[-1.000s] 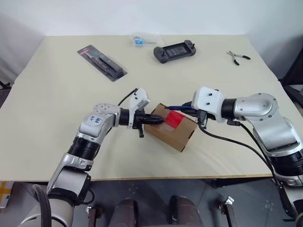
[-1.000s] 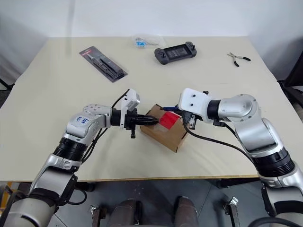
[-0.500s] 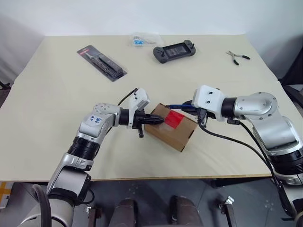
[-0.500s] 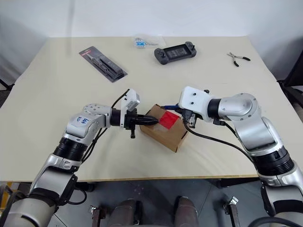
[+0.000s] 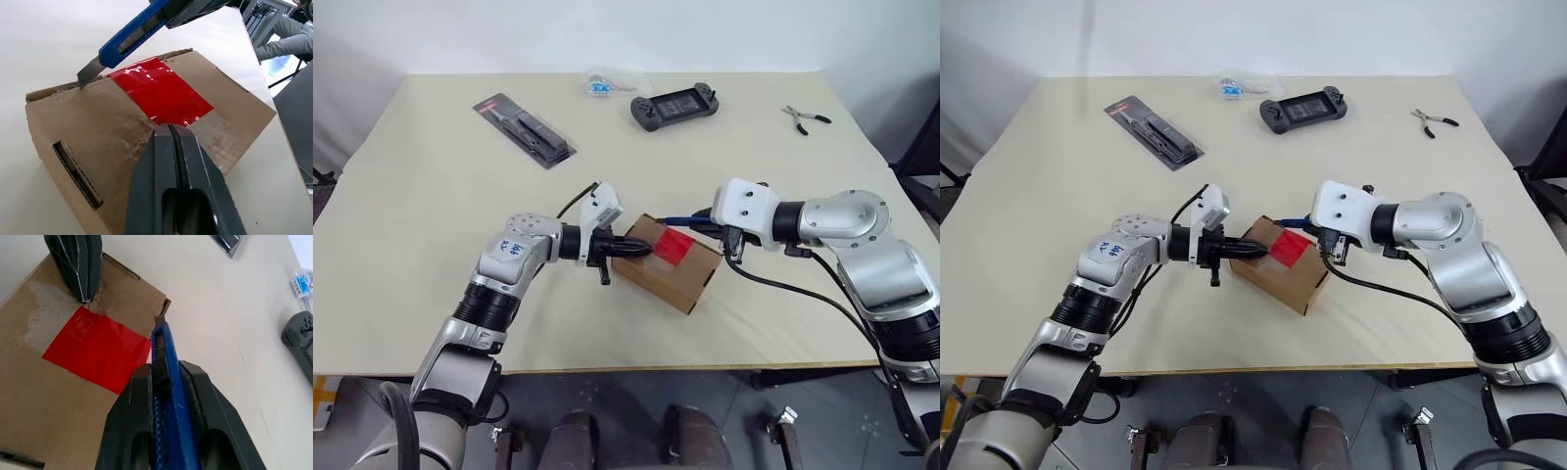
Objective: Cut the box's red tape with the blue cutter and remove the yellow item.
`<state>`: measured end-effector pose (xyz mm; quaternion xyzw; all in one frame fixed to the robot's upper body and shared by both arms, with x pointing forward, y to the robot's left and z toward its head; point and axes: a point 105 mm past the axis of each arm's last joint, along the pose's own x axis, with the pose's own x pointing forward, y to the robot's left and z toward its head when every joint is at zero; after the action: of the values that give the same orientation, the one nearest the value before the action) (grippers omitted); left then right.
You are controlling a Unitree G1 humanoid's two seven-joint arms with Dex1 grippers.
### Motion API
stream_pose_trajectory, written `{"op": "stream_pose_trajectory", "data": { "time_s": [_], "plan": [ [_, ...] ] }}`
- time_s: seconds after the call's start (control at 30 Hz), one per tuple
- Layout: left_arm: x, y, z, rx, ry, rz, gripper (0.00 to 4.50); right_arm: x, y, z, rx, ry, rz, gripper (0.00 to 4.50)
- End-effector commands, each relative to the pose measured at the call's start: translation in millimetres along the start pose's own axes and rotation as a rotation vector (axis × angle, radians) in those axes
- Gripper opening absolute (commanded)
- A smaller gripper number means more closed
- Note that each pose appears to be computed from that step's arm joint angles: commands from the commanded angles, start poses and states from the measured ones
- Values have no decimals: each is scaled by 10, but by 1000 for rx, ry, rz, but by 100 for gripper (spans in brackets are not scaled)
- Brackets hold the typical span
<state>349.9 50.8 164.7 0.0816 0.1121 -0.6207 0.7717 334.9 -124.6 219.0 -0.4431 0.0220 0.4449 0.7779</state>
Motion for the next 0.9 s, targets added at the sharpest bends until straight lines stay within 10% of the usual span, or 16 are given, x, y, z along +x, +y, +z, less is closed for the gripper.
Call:
{"op": "stream_pose_trajectory", "data": {
  "time_s": [0.03, 0.9],
  "plan": [
    [-9, 44, -118, -20, 48, 24, 3, -133, -83, -12, -18, 30, -35, 44],
    [25, 62, -132, -3, 64, 19, 3, 34, -6, -14, 12, 22, 16, 44]
  ]
}}
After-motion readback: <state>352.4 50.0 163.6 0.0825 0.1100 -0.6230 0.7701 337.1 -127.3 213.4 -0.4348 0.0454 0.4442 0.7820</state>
